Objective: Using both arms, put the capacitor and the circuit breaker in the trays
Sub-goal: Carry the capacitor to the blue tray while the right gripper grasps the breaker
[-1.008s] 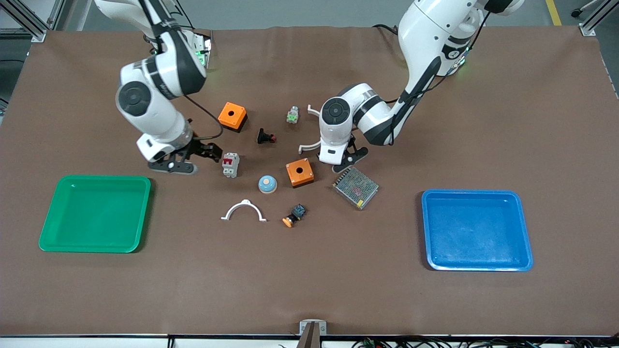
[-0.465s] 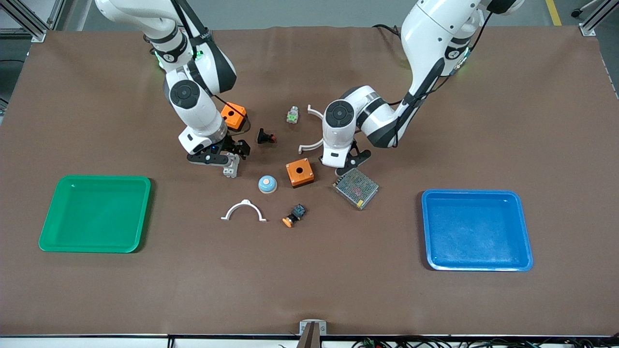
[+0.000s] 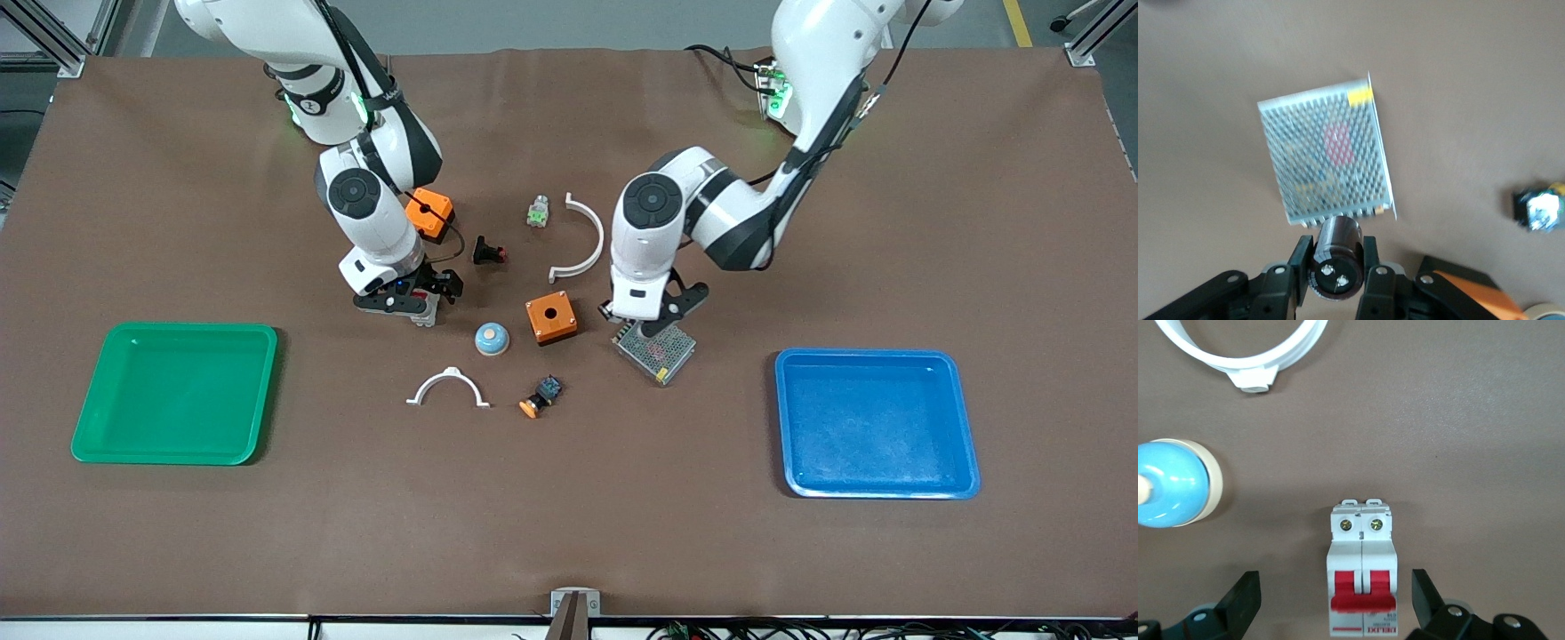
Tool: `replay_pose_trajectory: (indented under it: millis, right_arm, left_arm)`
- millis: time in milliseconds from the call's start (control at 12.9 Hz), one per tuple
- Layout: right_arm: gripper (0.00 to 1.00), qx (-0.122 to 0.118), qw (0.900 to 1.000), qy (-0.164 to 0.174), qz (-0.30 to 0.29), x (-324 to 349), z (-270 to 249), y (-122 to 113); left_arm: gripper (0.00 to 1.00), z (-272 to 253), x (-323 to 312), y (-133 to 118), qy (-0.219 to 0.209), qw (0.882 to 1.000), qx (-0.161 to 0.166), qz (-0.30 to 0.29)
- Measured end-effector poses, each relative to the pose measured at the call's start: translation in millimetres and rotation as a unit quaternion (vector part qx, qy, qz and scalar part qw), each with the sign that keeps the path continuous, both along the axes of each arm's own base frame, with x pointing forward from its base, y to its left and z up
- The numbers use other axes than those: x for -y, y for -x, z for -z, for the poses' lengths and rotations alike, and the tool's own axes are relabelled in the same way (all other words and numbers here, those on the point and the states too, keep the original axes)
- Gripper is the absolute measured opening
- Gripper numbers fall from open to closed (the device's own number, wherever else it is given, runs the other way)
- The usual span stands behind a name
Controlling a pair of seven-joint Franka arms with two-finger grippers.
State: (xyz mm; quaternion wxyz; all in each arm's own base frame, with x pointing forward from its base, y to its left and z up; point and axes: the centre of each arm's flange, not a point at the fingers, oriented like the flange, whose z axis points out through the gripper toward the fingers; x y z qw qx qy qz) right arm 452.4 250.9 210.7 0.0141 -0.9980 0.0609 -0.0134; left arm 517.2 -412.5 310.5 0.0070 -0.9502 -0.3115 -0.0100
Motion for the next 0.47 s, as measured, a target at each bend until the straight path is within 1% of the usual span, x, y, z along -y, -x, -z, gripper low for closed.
replay_pose_trajectory:
  millis: [78,155,233,310,465]
  right_arm:
    - [1.0,-0.003,1.0,0.002,0.0,1,5,1]
    - [0.93,-0.005,1.0,0.004,0.0,1,8,1]
    - [0.92,-0.006,1.0,0.005,0.0,1,10,2]
    - [0.81,-0.007,1.0,0.005,0.0,1,11,2]
    - [0.56,-0.009,1.0,0.006,0.001,2,11,2]
  left_arm:
    - [0.35,-18,-17,-16,-0.004,1.0,0.004,0.011]
    - [0.35,-29,-44,-36,-0.006,1.0,0.008,0.027]
    - [0.35,-33,-80,-59,-0.008,0.999,0.009,0.045]
    - [0.35,-31,-122,-81,-0.011,0.998,0.007,0.065]
    - [0.35,-23,-201,-115,-0.01,0.995,0.005,0.097]
